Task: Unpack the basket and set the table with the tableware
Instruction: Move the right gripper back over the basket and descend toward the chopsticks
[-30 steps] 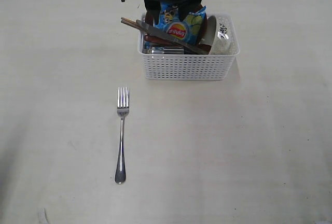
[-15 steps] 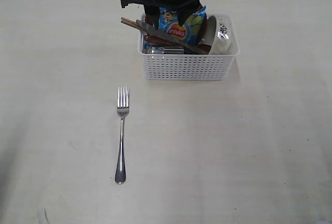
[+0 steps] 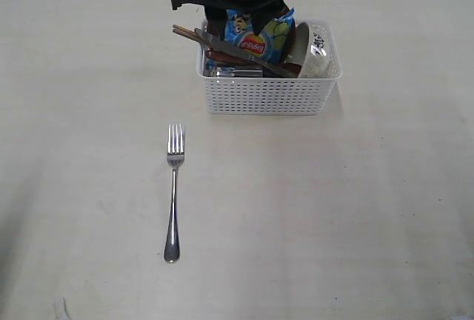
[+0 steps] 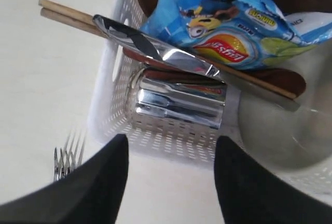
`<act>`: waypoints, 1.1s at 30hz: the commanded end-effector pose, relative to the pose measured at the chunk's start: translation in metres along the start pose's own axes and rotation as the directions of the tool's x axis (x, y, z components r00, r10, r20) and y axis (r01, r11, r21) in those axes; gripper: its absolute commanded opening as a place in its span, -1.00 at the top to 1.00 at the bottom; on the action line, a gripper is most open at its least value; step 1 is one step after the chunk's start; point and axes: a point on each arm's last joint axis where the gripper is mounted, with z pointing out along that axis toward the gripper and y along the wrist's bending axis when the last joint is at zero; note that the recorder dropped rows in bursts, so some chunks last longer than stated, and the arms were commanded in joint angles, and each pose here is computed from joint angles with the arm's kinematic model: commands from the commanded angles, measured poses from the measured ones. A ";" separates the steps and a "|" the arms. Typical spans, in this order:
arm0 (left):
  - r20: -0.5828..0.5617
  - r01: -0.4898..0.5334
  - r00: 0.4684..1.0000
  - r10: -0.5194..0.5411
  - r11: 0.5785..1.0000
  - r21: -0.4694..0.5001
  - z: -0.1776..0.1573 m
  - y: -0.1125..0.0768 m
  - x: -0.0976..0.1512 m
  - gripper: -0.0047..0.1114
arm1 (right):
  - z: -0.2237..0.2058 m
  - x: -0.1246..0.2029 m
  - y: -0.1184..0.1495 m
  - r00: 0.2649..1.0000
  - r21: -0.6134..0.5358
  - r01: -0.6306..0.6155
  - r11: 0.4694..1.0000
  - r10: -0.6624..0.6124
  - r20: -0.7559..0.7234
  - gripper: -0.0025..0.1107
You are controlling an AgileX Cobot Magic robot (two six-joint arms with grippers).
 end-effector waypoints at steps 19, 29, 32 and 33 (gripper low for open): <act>0.008 0.016 1.000 -0.016 1.000 -0.002 0.000 0.000 0.000 0.92 | 0.017 -0.005 0.005 0.992 -0.027 0.128 0.991 -0.128 0.020 0.09; 0.008 0.016 1.000 -0.016 1.000 -0.002 0.000 0.000 0.000 0.92 | 0.042 -0.001 0.004 0.983 0.019 0.177 0.984 -0.176 -0.057 0.09; 0.008 0.016 1.000 -0.016 1.000 -0.002 0.000 0.000 0.000 0.92 | 0.049 0.000 0.005 0.981 0.023 0.180 0.983 -0.178 -0.071 0.09; 0.008 0.016 1.000 -0.016 1.000 -0.002 0.000 0.000 0.000 0.92 | 0.050 0.000 0.005 0.981 0.023 0.180 0.983 -0.178 -0.073 0.09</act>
